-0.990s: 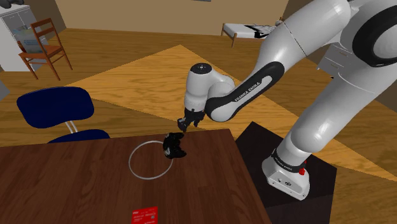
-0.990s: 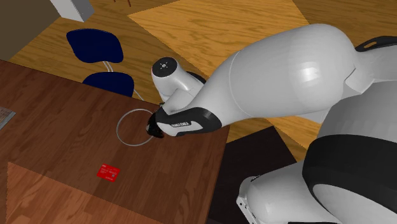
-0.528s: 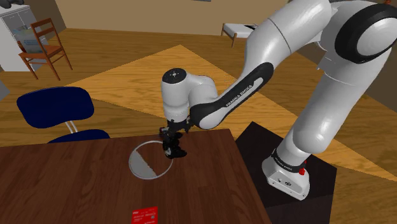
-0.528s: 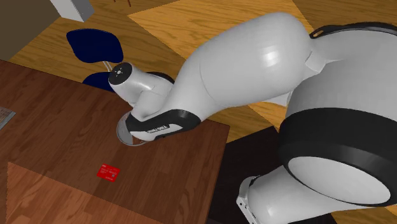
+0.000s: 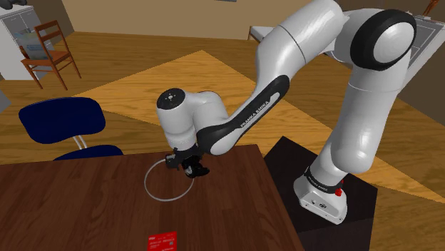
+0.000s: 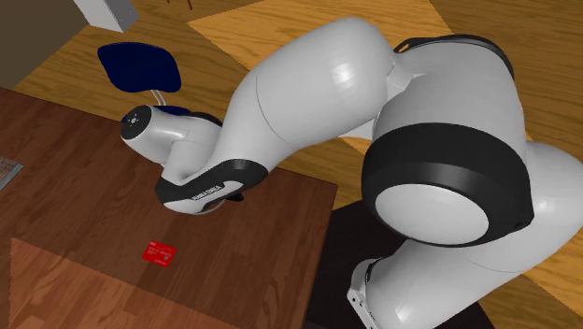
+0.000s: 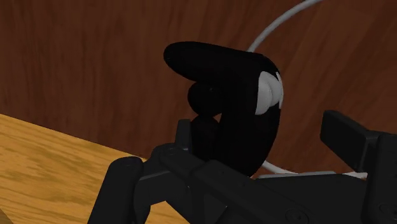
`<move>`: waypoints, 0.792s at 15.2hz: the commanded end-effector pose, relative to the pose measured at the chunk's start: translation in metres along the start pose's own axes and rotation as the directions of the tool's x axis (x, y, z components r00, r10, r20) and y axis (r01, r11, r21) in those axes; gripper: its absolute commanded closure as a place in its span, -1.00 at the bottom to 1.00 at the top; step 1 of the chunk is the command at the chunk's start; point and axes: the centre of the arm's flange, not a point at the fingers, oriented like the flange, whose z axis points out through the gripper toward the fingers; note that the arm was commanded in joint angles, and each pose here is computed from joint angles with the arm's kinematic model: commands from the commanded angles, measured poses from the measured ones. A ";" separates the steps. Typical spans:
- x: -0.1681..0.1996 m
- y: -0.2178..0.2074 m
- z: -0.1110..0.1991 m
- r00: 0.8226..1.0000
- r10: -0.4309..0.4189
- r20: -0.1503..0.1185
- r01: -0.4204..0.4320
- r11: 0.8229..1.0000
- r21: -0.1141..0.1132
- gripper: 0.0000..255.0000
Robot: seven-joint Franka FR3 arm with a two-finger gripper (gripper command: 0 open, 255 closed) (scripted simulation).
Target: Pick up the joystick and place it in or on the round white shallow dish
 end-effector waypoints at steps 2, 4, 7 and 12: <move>0.000 -0.001 0.016 1.000 0.001 0.000 -0.001 1.000 -0.001 -1.00; 0.000 -0.001 0.025 1.000 0.001 0.000 -0.001 1.000 -0.001 -1.00; 0.000 -0.001 0.025 1.000 0.001 0.000 -0.001 1.000 -0.001 -1.00; 0.000 -0.001 0.025 1.000 0.001 0.000 -0.001 1.000 -0.001 1.00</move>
